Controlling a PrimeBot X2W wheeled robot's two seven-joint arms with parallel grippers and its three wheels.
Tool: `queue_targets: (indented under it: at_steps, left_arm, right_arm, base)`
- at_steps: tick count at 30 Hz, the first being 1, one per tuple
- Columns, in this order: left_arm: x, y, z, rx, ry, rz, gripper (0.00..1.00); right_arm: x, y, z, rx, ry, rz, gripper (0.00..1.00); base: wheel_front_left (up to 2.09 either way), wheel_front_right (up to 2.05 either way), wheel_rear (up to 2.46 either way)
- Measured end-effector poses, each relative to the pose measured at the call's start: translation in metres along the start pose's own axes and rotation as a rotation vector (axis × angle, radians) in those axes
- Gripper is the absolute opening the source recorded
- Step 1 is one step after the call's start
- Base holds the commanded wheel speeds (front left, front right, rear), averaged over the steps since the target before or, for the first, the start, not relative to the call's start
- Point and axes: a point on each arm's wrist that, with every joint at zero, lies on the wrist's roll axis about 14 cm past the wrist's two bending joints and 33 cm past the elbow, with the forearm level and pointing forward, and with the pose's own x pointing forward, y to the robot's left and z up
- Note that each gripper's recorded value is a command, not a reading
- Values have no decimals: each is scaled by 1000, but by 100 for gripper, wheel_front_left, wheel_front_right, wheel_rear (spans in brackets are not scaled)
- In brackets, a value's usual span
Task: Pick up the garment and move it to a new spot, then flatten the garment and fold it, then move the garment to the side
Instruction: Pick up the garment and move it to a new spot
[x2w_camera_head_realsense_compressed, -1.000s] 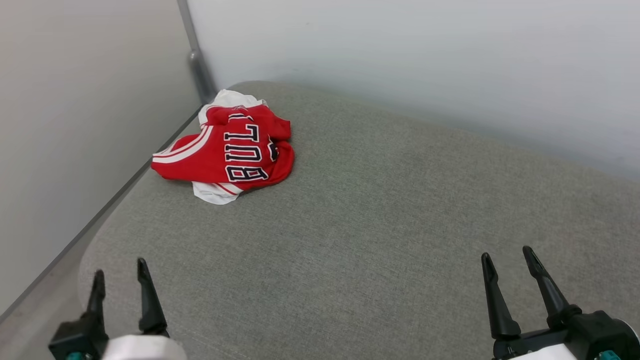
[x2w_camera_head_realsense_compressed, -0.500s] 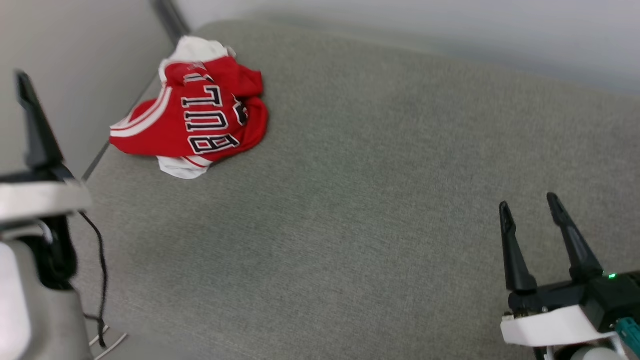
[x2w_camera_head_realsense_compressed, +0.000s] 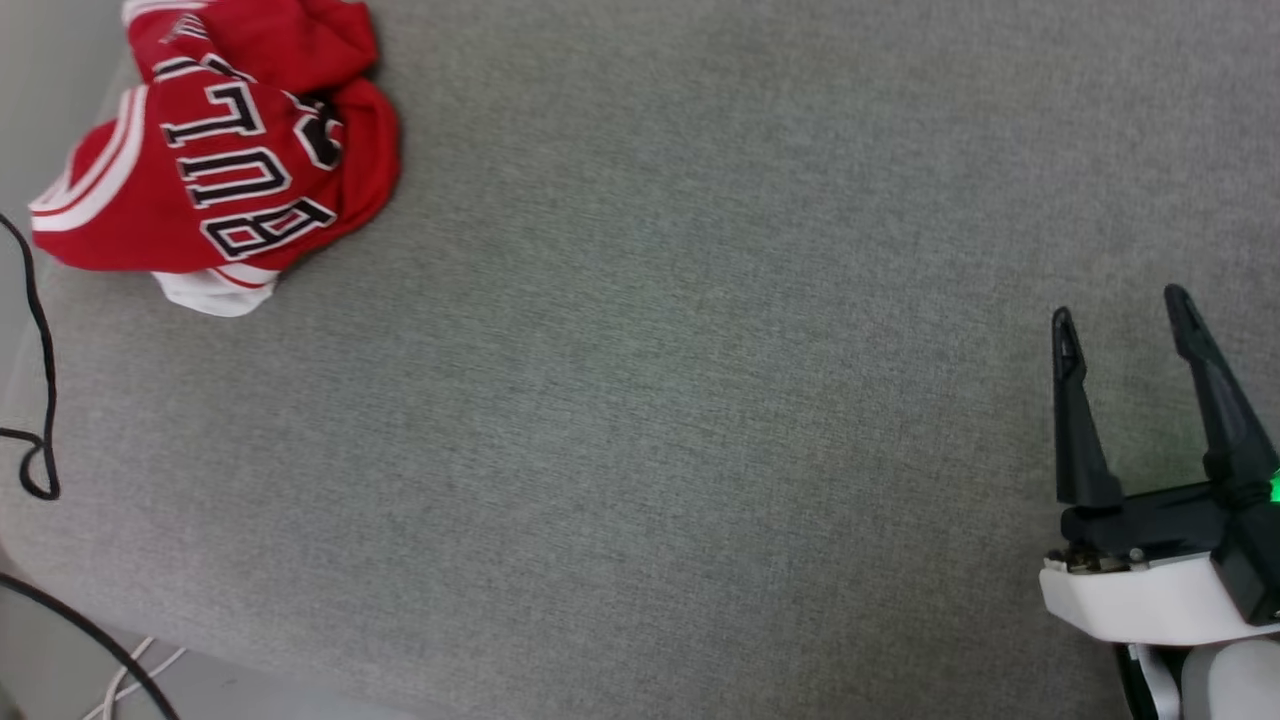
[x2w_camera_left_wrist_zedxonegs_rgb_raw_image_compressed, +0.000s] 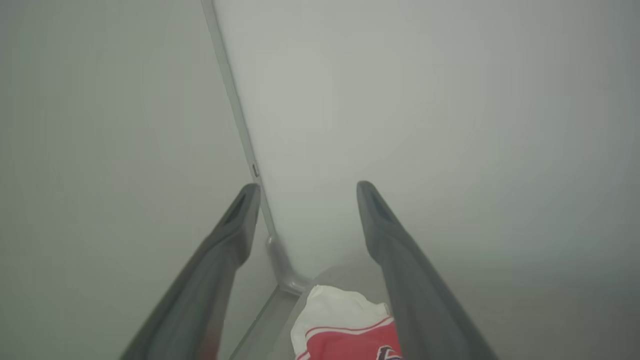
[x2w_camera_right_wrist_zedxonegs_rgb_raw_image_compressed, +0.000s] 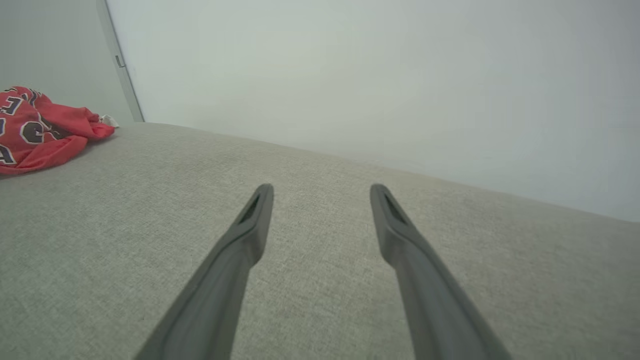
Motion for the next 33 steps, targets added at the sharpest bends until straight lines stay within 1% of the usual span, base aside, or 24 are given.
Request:
queue_targets:
  at_steps: [2, 4, 7, 10, 15, 17, 19, 22, 25, 28, 29, 30, 31, 33]
  left_arm:
    - [10, -8, -23, -2, 110, -34, 100]
    - [14, -19, -49, -25, 225, -68, 100]
    - [13, -32, -83, -27, 403, -124, 100]
    - [4, -43, -114, -62, 573, -167, 100]
    - [-31, -65, -168, -122, 900, -248, 100]
    - [-45, -69, -184, -130, 997, -267, 100]
    - [-57, -74, -198, -164, 1090, -280, 100]
    - [-87, -83, -224, -195, 1259, -301, 100]
    - [-104, -85, -240, -188, 1352, -305, 100]
    - [-108, -90, -247, -179, 1391, -317, 100]
    - [-109, -90, -247, -173, 1396, -319, 96]
    - [-109, -91, -247, -165, 1396, -324, 14]
    - [-108, -91, -247, -160, 1395, -326, 0]
    - [-105, -90, -243, -162, 1376, -324, 0]
  right_arm:
    - [2, -6, -5, -6, 3, -8, 100]
    - [3, -10, -8, -13, 4, -16, 100]
    - [2, -16, -12, -21, 8, -23, 100]
    - [3, -20, -14, -27, 5, -27, 100]
    - [4, -24, -19, -34, 6, -25, 100]
    - [3, -27, -22, -37, 12, -31, 100]
    - [1, -30, -27, -40, 25, -36, 100]
    - [-1, -33, -35, -42, 44, -42, 100]
    - [-2, -35, -40, -43, 54, -44, 100]
    - [0, -34, -42, -41, 54, -42, 100]
    - [0, -34, -42, -39, 54, -40, 100]
    - [0, -33, -42, -38, 54, -38, 100]
    - [1, -32, -42, -37, 52, -35, 100]
    - [1, -30, -40, -34, 49, -29, 100]
  base:
    - [0, 0, 0]
    - [0, 0, 0]
    - [0, 0, 0]
    - [0, 0, 0]
    - [0, 0, 0]
    - [0, 0, 0]
    - [0, 0, 0]
    - [0, 0, 0]
    - [0, 0, 0]
    - [0, 0, 0]
    - [0, 0, 0]
    - [0, 0, 0]
    - [0, 0, 0]
    - [0, 0, 0]
